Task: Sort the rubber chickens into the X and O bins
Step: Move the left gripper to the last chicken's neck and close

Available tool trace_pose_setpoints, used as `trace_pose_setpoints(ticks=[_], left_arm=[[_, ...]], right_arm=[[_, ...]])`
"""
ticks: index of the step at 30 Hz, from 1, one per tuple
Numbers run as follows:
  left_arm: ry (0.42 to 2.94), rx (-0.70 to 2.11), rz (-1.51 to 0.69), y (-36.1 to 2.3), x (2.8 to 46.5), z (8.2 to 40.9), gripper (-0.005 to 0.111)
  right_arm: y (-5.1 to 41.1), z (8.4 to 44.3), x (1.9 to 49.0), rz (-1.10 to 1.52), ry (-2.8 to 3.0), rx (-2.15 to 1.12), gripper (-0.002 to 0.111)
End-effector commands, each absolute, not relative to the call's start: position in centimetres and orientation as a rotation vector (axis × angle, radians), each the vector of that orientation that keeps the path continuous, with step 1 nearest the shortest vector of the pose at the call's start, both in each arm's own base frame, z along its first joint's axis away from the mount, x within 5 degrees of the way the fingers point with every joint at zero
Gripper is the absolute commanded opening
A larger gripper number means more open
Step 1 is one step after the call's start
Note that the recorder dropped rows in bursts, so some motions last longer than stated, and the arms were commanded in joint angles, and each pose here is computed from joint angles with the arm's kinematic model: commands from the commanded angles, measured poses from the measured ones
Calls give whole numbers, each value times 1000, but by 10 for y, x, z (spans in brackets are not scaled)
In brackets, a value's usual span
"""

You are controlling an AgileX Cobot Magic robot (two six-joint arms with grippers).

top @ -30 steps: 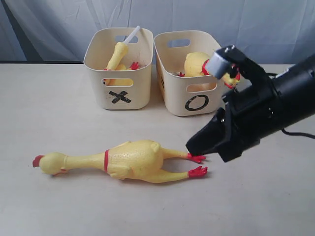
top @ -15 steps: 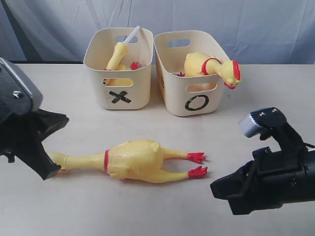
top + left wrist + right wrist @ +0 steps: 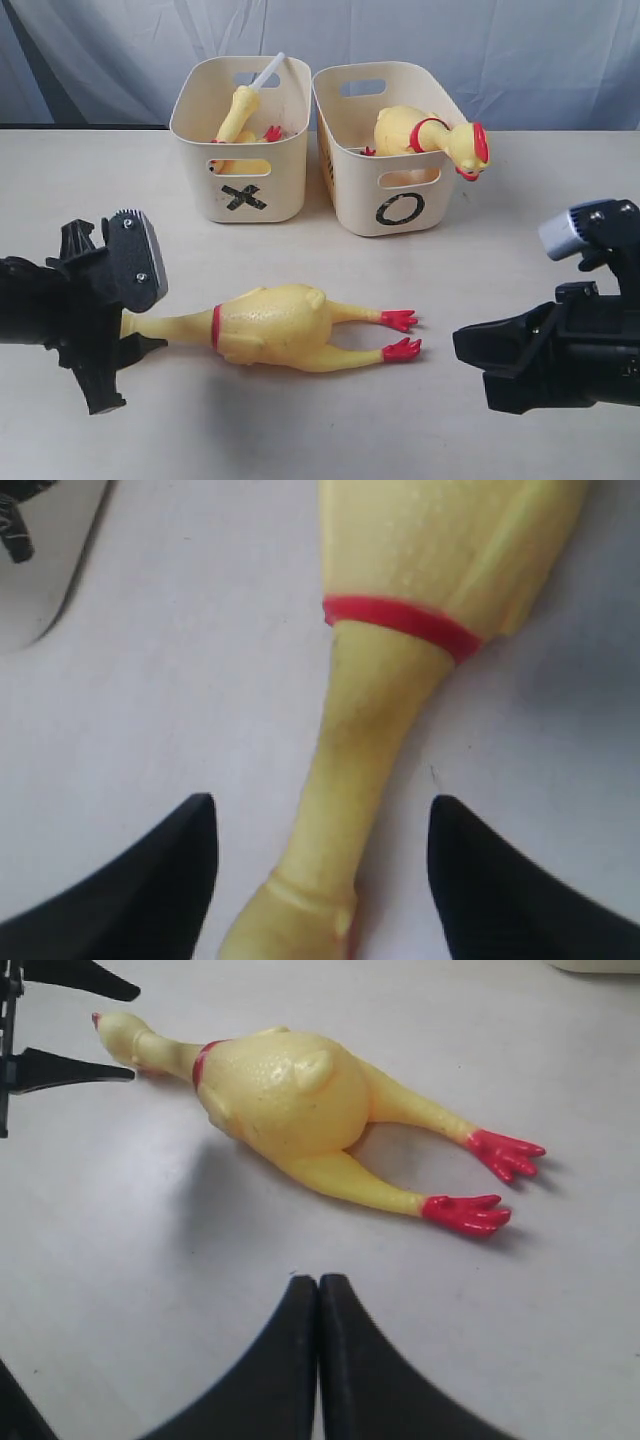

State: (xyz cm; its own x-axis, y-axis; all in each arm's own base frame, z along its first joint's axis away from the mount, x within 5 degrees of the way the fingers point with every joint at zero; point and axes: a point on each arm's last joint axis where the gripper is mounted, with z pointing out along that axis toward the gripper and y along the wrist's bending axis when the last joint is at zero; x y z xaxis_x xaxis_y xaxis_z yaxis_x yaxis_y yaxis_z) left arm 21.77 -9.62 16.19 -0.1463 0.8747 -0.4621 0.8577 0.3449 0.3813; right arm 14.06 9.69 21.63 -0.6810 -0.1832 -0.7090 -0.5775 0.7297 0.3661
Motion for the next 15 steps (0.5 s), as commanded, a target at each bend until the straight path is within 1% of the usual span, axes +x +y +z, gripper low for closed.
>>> trace_pose_setpoints(ticks=[1,7,15], left_arm=[[1991,1575,51,-97,220,153,58],[2006,1599,133,-94,229,141,58],[2023,1609,131,-98,240,134,58]], right_arm=[[95,216,140,760,2260,-562,0],[95,216,140,759,2259,-564,0],[95,216,140,761,2260,-566,0]])
